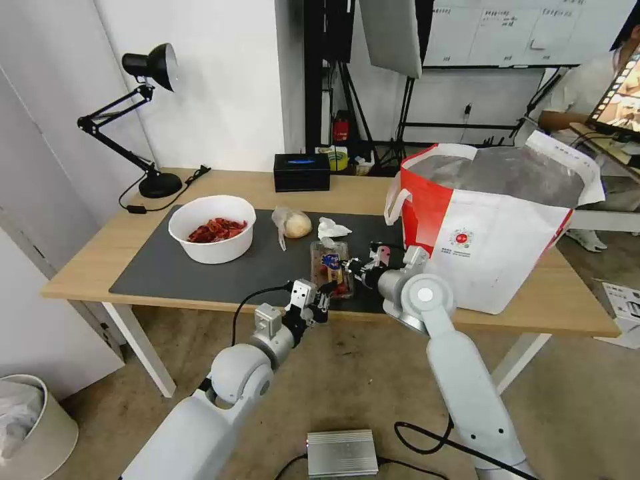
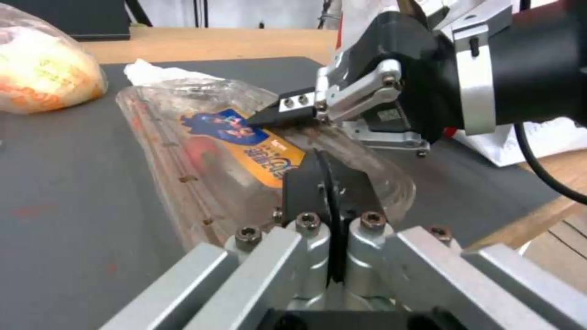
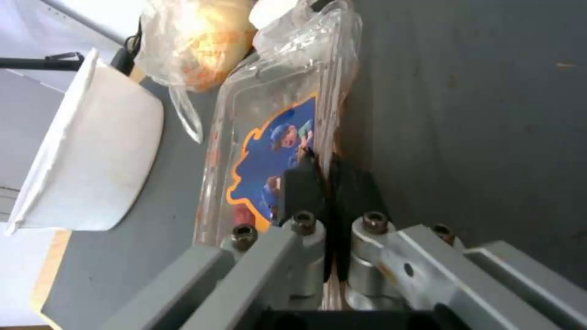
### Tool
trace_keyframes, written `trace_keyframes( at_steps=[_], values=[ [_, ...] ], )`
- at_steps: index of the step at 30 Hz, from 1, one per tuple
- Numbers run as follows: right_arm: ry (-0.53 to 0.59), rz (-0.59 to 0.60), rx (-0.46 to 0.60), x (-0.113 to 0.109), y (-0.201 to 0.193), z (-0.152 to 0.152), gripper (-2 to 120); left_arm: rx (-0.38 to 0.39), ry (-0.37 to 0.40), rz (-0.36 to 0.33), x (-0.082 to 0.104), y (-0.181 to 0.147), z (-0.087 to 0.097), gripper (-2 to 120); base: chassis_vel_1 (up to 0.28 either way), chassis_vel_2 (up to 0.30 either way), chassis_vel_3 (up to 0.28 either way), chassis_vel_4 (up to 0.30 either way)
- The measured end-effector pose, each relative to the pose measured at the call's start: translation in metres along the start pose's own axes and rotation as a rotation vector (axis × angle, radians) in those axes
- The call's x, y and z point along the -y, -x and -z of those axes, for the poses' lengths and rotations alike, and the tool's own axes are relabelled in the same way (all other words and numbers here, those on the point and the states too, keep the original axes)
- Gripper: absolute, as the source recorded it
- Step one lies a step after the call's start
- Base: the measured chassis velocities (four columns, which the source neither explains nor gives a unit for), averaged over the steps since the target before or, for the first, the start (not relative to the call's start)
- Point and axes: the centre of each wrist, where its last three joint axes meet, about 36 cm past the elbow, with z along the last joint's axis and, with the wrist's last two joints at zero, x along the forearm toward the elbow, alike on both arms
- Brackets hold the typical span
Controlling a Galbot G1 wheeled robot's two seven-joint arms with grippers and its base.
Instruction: Pick up the trash from the table and place it into the takeout bag.
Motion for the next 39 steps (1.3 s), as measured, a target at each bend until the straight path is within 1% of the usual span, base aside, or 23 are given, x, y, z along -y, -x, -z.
trace_keyframes(
  at_steps=[9, 11, 13, 16, 17, 19, 22, 23, 24, 25, 27, 28, 29, 31, 32, 33, 34, 35, 36, 38, 39],
  values=[
    [0.001, 0.0, 0.001, 0.0, 0.0, 0.0, 0, 0.021, -0.01, 0.007, -0.003, -0.004, 0.005, 0, 0.0, 0.0, 0.0, 0.0],
    [0.001, 0.003, 0.003, -0.001, -0.001, 0.001, 0, 0.029, -0.004, 0.021, -0.007, -0.013, 0.007, 0, 0.0, 0.0, 0.0, 0.0],
    [0.0, 0.003, 0.005, -0.001, -0.002, 0.001, 0, 0.03, -0.002, 0.025, -0.009, -0.017, 0.006, 0, 0.0, 0.0, 0.0, 0.0],
    [-0.002, 0.005, 0.009, -0.001, -0.005, 0.002, 0, 0.038, -0.001, 0.045, -0.015, -0.032, 0.003, 0, 0.0, 0.0, 0.0, 0.0],
    [-0.002, 0.005, 0.009, -0.001, -0.005, 0.002, 0, 0.038, -0.001, 0.045, -0.015, -0.032, 0.003, 0, 0.0, 0.0, 0.0, 0.0],
    [0.004, 0.011, 0.015, 0.002, -0.009, 0.004, 0, 0.054, -0.01, 0.063, -0.017, -0.044, 0.001, 0, 0.0, 0.0, 0.0, 0.0],
    [0.005, 0.02, 0.022, 0.002, -0.012, 0.006, 0, 0.07, -0.021, 0.072, -0.016, -0.052, 0.0, 0, 0.0, 0.0, 0.0, 0.0],
    [0.004, 0.028, 0.026, 0.002, -0.014, 0.007, 0, 0.074, -0.027, 0.075, -0.015, -0.056, 0.0, 3, 0.0, 0.0, 0.0, 0.0],
    [0.004, 0.028, 0.026, 0.002, -0.014, 0.007, 0, 0.074, -0.027, 0.075, -0.015, -0.056, 0.0, 3, 0.0, 0.0, 0.0, 0.0],
    [0.003, 0.034, 0.031, 0.002, -0.015, 0.008, 0, 0.079, -0.033, 0.08, -0.014, -0.06, 0.001, 7, 0.0, 0.0, 0.0, 0.0],
    [-0.004, 0.055, 0.043, 0.0, -0.02, 0.01, 0, 0.092, -0.044, 0.093, -0.012, -0.068, 0.003, 17, 0.0, 0.0, 0.0, 0.0],
    [-0.004, 0.055, 0.043, 0.0, -0.02, 0.01, 0, 0.092, -0.044, 0.093, -0.012, -0.068, 0.003, 17, 0.0, 0.0, 0.0, 0.0],
    [-0.01, 0.072, 0.052, -0.003, -0.024, 0.01, 0, 0.099, -0.054, 0.105, -0.011, -0.074, 0.004, 23, 0.0, 0.0, 0.0, 0.0],
    [-0.018, 0.099, 0.068, -0.006, -0.031, 0.011, 0, 0.104, -0.064, 0.117, -0.008, -0.08, 0.004, 32, 0.0, 0.0, 0.0, 0.0],
    [-0.018, 0.099, 0.068, -0.006, -0.031, 0.011, 0, 0.104, -0.064, 0.117, -0.008, -0.08, 0.004, 32, 0.0, 0.0, 0.0, 0.0],
    [-0.026, 0.118, 0.085, -0.008, -0.035, 0.011, 0, 0.104, -0.07, 0.124, -0.007, -0.083, 0.003, 38, 0.0, 0.0, 0.0, 0.0],
    [-0.034, 0.128, 0.096, -0.009, -0.039, 0.011, 0, 0.103, -0.074, 0.128, -0.006, -0.085, 0.002, 41, 0.0, 0.0, 0.0, 0.0],
    [-0.052, 0.148, 0.12, -0.013, -0.046, 0.013, 0, 0.106, -0.08, 0.137, -0.004, -0.089, 0.002, 49, 0.0, 0.0, 0.0, 0.0],
    [-0.052, 0.148, 0.12, -0.013, -0.046, 0.013, 0, 0.106, -0.08, 0.137, -0.004, -0.089, 0.002, 49, 0.0, 0.0, 0.0, 0.0],
    [-0.071, 0.171, 0.152, -0.02, -0.057, 0.016, 0, 0.114, -0.083, 0.155, -0.004, -0.093, 0.005, 57, 0.0, 0.0, 0.0, 0.0],
    [-0.071, 0.171, 0.152, -0.02, -0.057, 0.016, 0, 0.114, -0.083, 0.155, -0.004, -0.093, 0.005, 57, 0.0, 0.0, 0.0, 0.0]
  ],
)
